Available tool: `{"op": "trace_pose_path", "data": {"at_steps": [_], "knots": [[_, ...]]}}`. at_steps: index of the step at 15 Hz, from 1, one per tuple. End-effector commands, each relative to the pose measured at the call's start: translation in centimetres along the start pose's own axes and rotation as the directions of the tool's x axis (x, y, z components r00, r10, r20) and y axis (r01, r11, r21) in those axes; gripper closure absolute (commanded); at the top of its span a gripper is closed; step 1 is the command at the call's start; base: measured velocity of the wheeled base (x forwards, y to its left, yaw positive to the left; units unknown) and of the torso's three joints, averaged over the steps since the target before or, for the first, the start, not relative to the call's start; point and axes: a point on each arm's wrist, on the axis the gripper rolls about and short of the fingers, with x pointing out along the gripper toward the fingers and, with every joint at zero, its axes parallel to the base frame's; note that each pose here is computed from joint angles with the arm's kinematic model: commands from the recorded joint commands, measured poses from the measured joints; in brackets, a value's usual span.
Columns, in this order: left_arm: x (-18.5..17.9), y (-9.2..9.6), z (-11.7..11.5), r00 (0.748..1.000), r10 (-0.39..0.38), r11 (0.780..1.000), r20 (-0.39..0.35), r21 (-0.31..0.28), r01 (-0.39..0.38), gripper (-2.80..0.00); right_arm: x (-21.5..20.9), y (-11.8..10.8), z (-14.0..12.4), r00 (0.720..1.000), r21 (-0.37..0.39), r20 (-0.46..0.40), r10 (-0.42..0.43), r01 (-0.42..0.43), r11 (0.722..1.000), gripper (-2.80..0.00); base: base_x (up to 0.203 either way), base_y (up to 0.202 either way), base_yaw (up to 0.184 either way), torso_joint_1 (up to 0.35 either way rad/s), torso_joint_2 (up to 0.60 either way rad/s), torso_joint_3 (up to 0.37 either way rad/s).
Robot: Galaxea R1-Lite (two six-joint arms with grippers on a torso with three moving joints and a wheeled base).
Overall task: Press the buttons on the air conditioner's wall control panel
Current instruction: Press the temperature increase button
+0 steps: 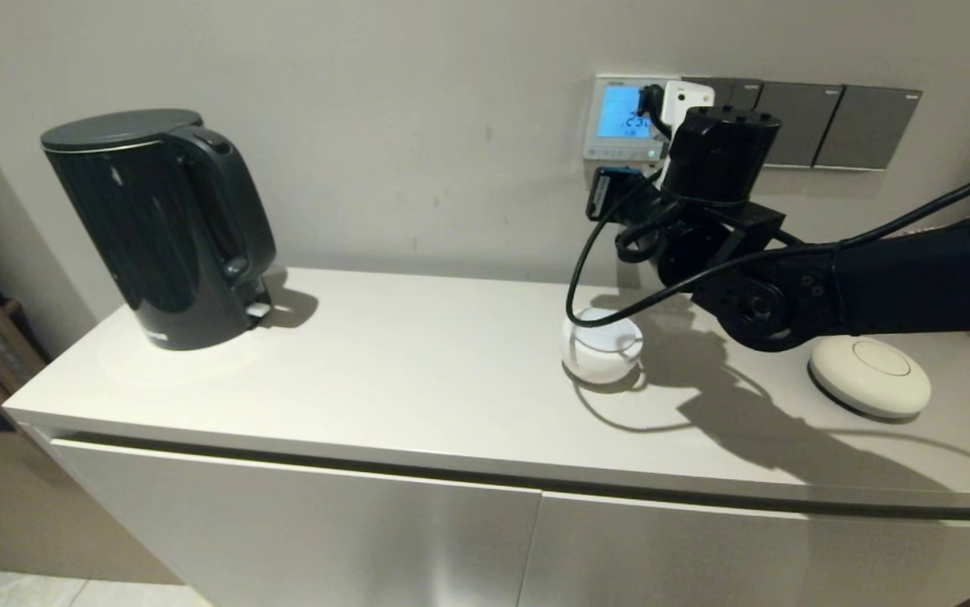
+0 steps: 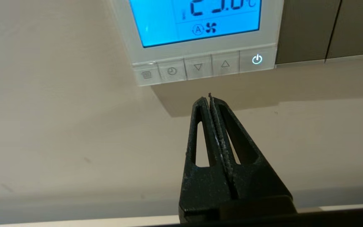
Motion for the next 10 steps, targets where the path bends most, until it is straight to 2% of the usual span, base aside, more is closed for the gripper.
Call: {"op": "trace_pose_path", "data": {"at_steps": [1,10], "knots": [[0.00,0.00,0.00,1.000,0.001,1.000,0.000,0.000,-0.001,0.00,-0.01,-0.21,0.59,1.000,0.008,0.016,-0.007,0.007,1.000,0.00,0.000,0.000,0.000,0.000,0.00,0.000],[0.00,0.00,0.00,1.000,0.002,1.000,0.001,0.000,-0.001,0.00,0.17,-0.46,1.05,1.000,0.011,0.028,-0.013,0.012,1.000,0.00,0.000,0.000,0.000,0.000,0.00,0.000]]}}
